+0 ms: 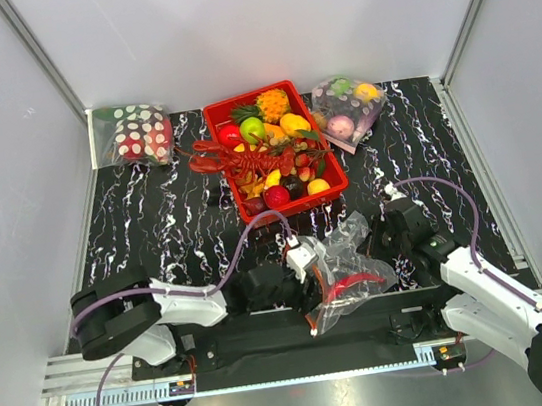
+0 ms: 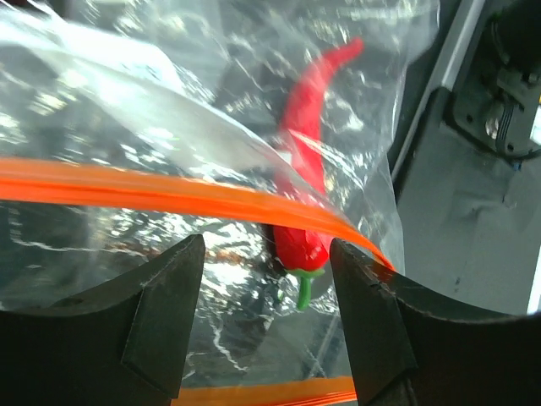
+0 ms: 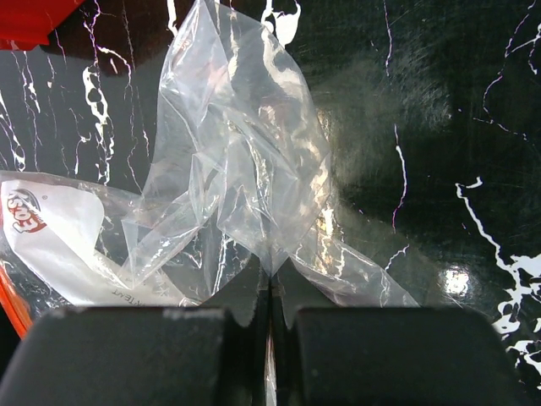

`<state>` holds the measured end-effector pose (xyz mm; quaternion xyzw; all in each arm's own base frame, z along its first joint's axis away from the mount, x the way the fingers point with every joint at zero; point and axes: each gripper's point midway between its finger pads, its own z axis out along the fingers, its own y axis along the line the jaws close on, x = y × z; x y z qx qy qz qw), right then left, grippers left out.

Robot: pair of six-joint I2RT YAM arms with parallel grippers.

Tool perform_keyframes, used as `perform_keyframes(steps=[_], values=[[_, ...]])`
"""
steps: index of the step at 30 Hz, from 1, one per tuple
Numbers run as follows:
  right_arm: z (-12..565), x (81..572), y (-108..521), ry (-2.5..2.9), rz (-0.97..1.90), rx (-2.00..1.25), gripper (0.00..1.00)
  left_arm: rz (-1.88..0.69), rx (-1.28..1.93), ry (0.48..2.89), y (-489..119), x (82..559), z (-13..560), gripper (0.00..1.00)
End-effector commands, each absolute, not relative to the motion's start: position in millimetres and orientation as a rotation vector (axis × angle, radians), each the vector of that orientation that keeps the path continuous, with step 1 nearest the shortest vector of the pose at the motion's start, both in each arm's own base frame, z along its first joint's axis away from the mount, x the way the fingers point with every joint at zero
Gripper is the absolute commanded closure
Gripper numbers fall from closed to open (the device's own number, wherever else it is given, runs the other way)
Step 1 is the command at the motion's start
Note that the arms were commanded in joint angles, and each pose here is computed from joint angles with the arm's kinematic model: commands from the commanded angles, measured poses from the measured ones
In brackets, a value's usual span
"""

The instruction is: Open the zip-top bag and remove the fake food

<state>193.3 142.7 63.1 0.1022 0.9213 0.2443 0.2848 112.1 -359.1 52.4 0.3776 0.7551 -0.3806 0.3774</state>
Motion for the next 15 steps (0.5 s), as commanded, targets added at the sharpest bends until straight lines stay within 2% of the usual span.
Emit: perform_keyframes(steps=[1,9,15], values=[[79.4,203.0,147.9,2.418,0.680,0.263,1.00,-1.066,0.956,1.834,-383.9,105.8,74.3,0.34],[79.1,201.9,146.0,2.416,0.676,0.270,1.00,-1.081,0.998,1.828,-400.9,89.2,70.2,0.34],[78.5,200.7,147.5,2.416,0.686,0.264,1.00,-1.060,1.018,1.863,-413.7,86.7,60.4,0.28]])
